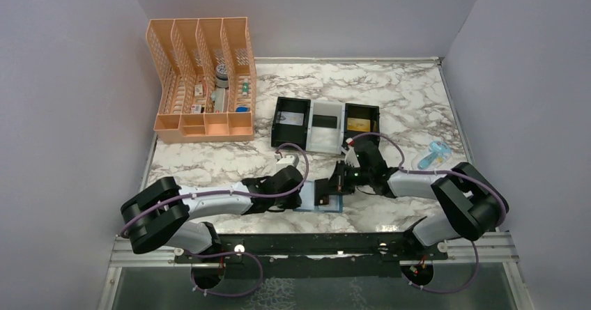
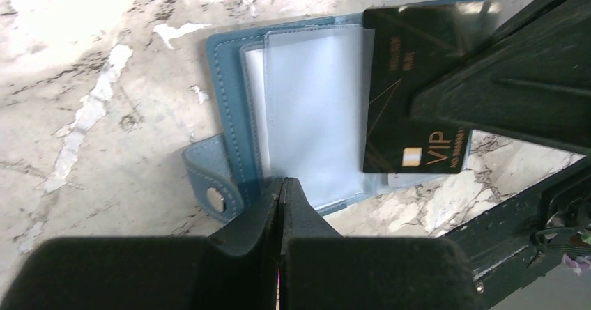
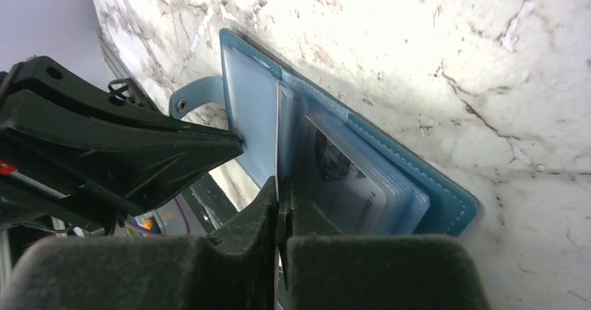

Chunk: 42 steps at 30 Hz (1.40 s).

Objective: Take the credit cards out of the card holder

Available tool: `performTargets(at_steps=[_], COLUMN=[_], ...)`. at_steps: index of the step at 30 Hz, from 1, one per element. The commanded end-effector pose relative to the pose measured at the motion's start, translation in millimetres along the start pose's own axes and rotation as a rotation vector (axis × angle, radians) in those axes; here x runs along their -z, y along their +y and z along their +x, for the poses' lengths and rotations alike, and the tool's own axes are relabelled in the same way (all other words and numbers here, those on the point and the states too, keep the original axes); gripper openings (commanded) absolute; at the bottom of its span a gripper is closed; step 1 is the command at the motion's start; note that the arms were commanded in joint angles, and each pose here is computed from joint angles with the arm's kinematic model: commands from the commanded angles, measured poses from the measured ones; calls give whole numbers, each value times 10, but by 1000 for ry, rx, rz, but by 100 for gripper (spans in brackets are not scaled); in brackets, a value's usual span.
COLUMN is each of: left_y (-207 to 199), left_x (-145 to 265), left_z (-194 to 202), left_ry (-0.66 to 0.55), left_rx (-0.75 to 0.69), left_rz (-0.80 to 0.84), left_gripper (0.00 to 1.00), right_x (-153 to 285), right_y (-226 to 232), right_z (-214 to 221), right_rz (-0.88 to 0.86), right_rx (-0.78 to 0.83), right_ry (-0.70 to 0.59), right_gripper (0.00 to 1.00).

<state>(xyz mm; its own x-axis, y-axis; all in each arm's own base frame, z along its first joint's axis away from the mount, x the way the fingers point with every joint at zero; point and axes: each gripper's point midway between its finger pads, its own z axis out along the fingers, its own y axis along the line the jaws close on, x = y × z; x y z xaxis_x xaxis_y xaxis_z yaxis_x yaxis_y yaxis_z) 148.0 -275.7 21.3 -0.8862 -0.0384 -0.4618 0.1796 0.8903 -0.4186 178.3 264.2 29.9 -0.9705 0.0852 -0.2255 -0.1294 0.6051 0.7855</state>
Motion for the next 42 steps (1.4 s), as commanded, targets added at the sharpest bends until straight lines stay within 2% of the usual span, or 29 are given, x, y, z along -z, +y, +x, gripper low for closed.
performTargets(at_steps=[1, 5, 11, 14, 18, 24, 27, 32, 39, 42], left_y=[395, 440, 317, 233, 167, 156, 185, 211, 307, 389], left_x=[58, 121, 266, 342, 413, 455, 490, 579, 638, 635], left_z=[145, 108, -30, -114, -188, -173, -164, -260, -475, -526], left_ry=[15, -12, -70, -99, -126, -118, -112, -133, -160, -149], left_rx=[-15, -1, 16, 10, 7, -3, -13, -53, -83, -64], left_rz=[-133, -146, -80, -42, -12, 4, -8, -37, -114, -133], left_gripper=[0, 0, 0, 0, 5, 7, 19, 47, 73, 76], right_x=[90, 182, 349, 432, 547, 701, 860, 1125, 996, 880], right_y=[-67, -42, 67, 148, 338, 576, 562, 589, 475, 485], right_z=[-124, -162, -392, -530, -780, -1120, -1407, -1861, -2272, -2407], right_rz=[79, 109, 156, 168, 161, 170, 292, 475, 659, 676], right_rx=[87, 114, 191, 245, 340, 466, 525, 661, 731, 776], right_ry=[-24, -38, -139, -196, -293, -416, -502, -625, -559, -528], right_gripper=[1, 1, 1, 1, 1, 1, 1, 1, 1, 1])
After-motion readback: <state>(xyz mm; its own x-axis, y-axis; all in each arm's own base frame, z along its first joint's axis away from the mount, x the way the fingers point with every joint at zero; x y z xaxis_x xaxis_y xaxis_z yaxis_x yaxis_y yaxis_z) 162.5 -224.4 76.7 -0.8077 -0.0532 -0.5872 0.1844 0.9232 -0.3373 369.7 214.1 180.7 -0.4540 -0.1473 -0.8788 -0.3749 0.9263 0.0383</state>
